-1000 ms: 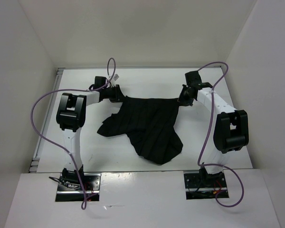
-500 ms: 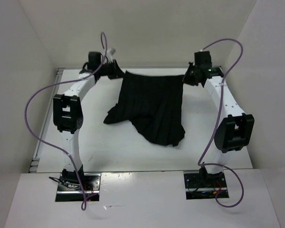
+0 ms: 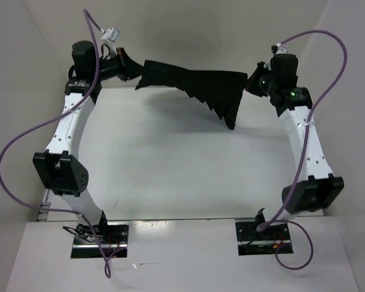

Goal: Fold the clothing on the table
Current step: Flatten the skirt out

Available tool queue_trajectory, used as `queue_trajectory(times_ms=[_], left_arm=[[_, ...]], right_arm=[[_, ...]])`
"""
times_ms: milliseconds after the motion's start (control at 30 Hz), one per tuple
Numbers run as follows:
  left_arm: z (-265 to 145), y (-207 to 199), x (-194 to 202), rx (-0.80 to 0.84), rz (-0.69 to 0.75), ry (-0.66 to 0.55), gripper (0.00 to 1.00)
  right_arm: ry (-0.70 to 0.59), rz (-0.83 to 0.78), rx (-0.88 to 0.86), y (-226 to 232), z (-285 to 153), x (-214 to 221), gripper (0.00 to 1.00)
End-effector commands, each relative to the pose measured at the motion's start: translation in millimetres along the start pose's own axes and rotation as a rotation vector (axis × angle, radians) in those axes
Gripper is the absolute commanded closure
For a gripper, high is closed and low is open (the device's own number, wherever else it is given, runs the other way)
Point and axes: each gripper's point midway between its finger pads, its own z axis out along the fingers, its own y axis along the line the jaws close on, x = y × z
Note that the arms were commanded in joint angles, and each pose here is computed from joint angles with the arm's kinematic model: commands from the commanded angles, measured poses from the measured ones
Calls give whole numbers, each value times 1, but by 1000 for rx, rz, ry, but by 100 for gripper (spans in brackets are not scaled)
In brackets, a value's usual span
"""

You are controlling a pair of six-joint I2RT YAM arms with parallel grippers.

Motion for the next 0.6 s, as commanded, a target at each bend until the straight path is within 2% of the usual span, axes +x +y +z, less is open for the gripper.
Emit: queue_trajectory(times_ms=[0,33,67,133,300,367,433,500,533,567], left_arm=[[-41,-42,5,30,27,-33,100],[-47,-47,16,26,14,-24,100],[-53,-42,42,10,-34,10,100],[-77,-70,41,13,5,-23,100],[-109,-97,43,-16,14,-26,100],[-111,-104,35,-11,31,-37,100],[-110,-93,31,-42,25,-47,100],[-98,-72,38,-61,-22,-26,100],[-93,-62,41,-65,-36,-16,100],[-80,-36,50,-92,-75,6,100]], right_arm=[[-53,-44,-7,-7,-43,3,100],[-64,-55,-11,-8,-50,5,100],[-50,-53,-6,-13,-56,17,100],[-114,-74,-57,-1,-94,11,100],[-205,-106,-143,23,-163,1,100],[-220,-108,-150,27,-170,-4,100],[-217,-106,-137,25,-164,-8,100],[-187,-93,-126,23,-146,-6,100],[-136,-76,-119,20,-121,0,100],[-123,-76,-125,20,-107,0,100]])
